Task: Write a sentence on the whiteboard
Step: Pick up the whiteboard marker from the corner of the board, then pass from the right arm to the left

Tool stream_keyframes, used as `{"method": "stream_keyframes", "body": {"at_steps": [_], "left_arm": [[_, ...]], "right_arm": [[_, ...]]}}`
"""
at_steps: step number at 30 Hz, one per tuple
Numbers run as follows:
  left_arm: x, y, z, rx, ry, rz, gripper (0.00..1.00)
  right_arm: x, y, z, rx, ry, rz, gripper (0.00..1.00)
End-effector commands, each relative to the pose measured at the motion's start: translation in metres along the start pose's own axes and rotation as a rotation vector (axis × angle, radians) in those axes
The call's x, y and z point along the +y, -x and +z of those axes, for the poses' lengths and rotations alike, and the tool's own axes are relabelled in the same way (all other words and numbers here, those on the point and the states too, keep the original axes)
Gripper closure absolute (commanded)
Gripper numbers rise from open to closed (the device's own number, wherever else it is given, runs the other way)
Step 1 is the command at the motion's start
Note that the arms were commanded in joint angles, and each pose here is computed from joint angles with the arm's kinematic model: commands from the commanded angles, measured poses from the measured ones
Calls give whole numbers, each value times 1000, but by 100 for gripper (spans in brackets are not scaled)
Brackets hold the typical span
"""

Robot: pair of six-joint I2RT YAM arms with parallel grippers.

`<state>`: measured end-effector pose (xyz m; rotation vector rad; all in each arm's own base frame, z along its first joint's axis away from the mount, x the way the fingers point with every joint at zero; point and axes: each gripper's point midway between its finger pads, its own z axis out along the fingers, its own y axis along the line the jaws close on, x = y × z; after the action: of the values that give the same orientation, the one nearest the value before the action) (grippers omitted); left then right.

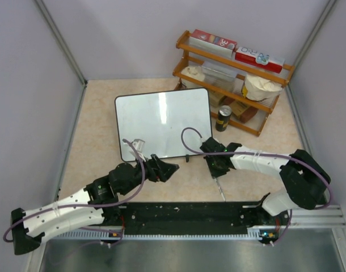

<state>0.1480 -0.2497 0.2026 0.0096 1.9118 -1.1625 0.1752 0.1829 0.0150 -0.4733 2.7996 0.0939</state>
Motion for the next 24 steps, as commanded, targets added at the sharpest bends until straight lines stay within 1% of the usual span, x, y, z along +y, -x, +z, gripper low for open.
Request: {"method": "stream_keyframes", "body": {"at_steps": [1,4,5,8,11,12,13,15,16,18,19,20,21,22,24], "left_arm": [[18,-5,-6,42,93,44,9],[15,-11,-6,77,73,58,9],[13,-13,-3,89,71,61,9],[1,-20,6,129,19,75,9],[-14,-31,19,186,-46,106,10],[-30,-25,26,164,-108,114,10],[-32,-37,34,219,-124,129,10],[-60,-32,43,235,-211,143,11],[-72,-38,52,280,-249,151,11],[-90,-42,61,311,-313,164,12],[-101,-47,69,356,-351,167,14],[-106,-50,73,370,-375,169,18],[-117,-49,76,362,-417,167,19],[-121,-55,80,387,-441,164,19],[-127,-58,84,391,-470,152,21]], "right_arm": [[-2,6,-9,-59,-14,20,100],[7,26,-34,-158,53,48,100],[12,39,-51,-225,91,64,100],[19,63,-93,-367,169,104,100],[22,80,-125,-476,229,143,100],[22,85,-142,-532,263,158,100],[24,89,-152,-572,291,170,100],[24,93,-175,-647,349,210,100],[24,93,-178,-665,367,220,100],[27,96,-198,-728,438,257,100],[28,95,-198,-735,452,265,100],[29,95,-203,-749,474,280,100],[28,95,-207,-763,481,288,100],[28,95,-209,-767,489,295,100],[27,94,-209,-769,491,297,100]]}}
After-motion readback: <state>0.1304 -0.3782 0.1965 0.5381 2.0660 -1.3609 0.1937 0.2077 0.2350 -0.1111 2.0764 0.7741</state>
